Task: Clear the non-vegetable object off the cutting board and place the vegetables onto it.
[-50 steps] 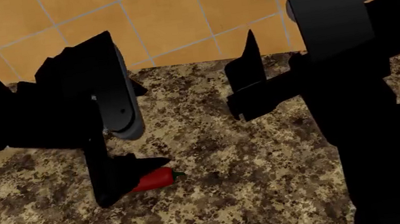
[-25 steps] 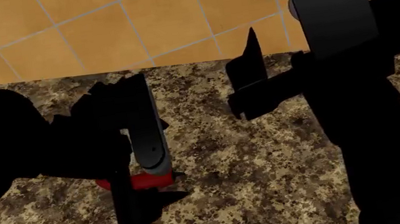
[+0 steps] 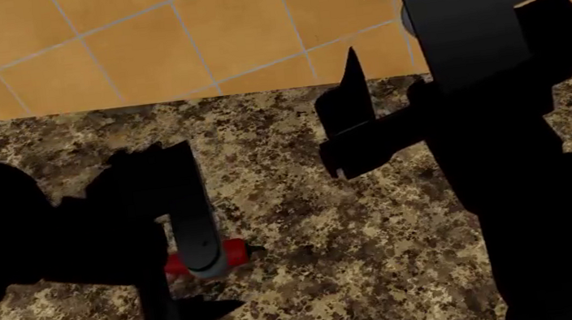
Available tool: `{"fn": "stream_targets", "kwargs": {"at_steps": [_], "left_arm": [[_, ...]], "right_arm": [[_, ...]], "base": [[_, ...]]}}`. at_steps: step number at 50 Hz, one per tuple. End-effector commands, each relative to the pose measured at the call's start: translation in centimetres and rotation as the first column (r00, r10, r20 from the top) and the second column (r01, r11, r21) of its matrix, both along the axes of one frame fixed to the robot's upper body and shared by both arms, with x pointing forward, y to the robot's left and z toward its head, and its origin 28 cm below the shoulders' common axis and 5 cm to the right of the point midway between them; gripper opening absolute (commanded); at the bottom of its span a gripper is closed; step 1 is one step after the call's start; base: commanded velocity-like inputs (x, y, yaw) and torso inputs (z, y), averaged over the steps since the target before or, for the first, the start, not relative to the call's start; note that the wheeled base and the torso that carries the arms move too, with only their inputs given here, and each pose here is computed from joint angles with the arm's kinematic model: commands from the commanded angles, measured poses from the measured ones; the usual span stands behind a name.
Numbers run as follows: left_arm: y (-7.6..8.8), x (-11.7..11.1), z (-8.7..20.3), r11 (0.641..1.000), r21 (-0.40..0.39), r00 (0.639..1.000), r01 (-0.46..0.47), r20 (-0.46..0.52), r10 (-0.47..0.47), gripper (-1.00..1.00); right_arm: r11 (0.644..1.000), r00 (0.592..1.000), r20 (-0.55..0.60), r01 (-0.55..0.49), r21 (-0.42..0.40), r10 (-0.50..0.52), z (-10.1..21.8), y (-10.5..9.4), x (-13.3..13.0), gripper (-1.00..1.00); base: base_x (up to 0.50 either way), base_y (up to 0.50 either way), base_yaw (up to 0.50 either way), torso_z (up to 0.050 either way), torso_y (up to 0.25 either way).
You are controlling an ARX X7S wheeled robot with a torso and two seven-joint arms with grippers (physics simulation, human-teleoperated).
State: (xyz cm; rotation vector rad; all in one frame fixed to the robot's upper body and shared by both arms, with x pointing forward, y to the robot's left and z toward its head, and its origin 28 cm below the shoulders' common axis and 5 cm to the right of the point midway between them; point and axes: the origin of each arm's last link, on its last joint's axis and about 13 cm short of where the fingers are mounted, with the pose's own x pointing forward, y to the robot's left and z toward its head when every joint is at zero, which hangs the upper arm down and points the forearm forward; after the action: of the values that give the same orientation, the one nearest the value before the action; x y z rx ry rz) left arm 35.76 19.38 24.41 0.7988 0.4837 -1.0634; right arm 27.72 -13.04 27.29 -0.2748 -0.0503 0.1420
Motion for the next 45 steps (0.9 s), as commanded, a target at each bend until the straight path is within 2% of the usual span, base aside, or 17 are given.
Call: {"fn": "stream_targets", "kwargs": {"at_steps": [1, 15, 26, 45], "left_arm": [[-0.1, 0.0, -0.3, 1.0, -0.002, 1.0, 0.016, -0.01, -0.016, 1.0], [0.4, 0.9, -0.8, 1.0, -0.01, 1.0, -0.015, -0.005, 0.015, 1.0], [-0.3, 1.7, -2.2, 0.999, -0.05, 1.0, -0.017, -0.024, 0.016, 1.0], [-0.6, 0.9, -5.7, 0.998, -0.062, 0.995, -0.023, -0.102, 0.017, 1.0]], "right_arm": [[1.0, 1.0, 0.001, -0.012, 0.023, 0.012, -0.3, 0.2, 0.0, 1.0], [1.0, 1.0, -0.005, -0.008, 0.024, 0.008, -0.6, 0.0, 0.0, 1.0], [1.0, 1.0, -0.003, -0.001, 0.017, 0.001, -0.3, -0.2, -0.3, 1.0], [1.0, 1.0, -0.003, 0.001, 0.02, -0.001, -0.5, -0.2, -0.4, 1.0]], "base": [[0.04, 0.0, 0.0, 0.0, 0.0], [0.04, 0.0, -0.01, 0.0, 0.0], [0.04, 0.0, -0.01, 0.0, 0.0], [0.04, 0.0, -0.01, -0.001, 0.0]]}}
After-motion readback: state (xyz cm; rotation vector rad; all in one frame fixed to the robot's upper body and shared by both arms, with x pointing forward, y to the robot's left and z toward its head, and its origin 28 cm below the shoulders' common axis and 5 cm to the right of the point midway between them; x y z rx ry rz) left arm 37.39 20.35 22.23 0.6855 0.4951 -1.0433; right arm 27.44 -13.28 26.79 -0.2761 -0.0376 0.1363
